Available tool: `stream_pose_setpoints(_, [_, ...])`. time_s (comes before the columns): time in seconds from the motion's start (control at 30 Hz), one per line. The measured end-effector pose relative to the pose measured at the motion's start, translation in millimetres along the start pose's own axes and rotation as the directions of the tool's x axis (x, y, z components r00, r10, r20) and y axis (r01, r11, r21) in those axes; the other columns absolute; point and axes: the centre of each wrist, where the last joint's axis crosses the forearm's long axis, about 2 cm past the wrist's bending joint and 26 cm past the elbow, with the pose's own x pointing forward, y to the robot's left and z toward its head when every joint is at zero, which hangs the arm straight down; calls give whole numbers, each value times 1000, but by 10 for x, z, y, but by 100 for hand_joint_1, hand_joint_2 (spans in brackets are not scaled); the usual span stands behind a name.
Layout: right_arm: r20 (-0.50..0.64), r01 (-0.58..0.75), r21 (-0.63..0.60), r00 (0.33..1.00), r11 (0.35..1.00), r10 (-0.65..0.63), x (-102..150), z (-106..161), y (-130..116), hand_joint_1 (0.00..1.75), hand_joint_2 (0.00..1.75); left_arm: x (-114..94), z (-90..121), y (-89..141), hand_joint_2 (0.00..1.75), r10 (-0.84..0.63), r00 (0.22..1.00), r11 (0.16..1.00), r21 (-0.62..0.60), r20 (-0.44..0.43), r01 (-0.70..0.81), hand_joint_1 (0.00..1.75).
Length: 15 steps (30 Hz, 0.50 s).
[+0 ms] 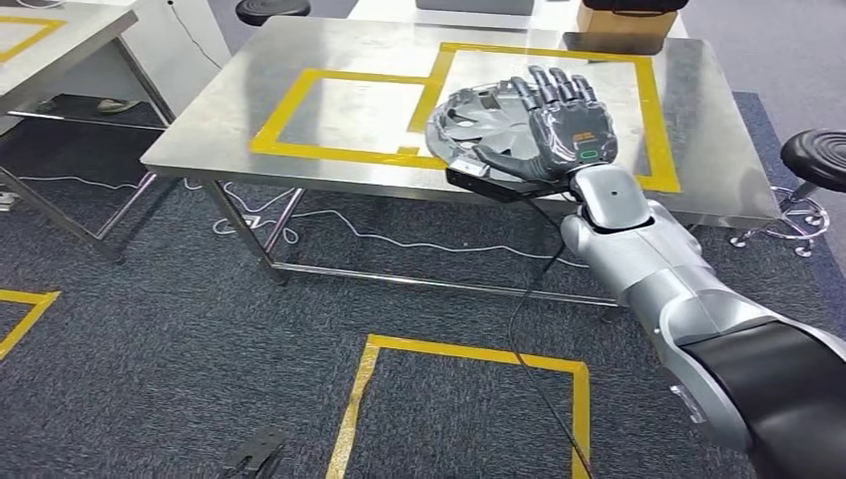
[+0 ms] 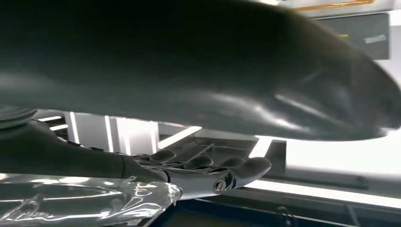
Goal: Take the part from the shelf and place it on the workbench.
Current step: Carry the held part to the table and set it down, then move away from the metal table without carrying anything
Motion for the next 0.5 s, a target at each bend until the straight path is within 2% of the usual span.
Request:
stream_pose_setpoints(0.23, [-11, 24, 16, 1000, 1000, -24, -37, 86, 88, 0, 0, -12, 1, 2, 0, -3, 1000, 1000, 7, 3, 3, 0])
stream_pose_setpoints(0.37, [-43, 101, 39, 994, 994, -100, -59, 160, 166, 0, 175, -25, 5, -5, 0, 2, 1000, 1000, 9, 3, -2, 0])
stream_pose_setpoints(0.43, [-114, 227, 83, 969, 970, -217, -99, 242, 252, 0, 175, -34, 7, -10, 0, 12, 1000, 1000, 11, 2, -12, 0])
stream_pose_setpoints(0.5, [-225, 381, 130, 910, 915, -347, -172, 465, 459, 0, 175, -61, 12, -20, 0, 24, 1000, 1000, 13, -3, -24, 0])
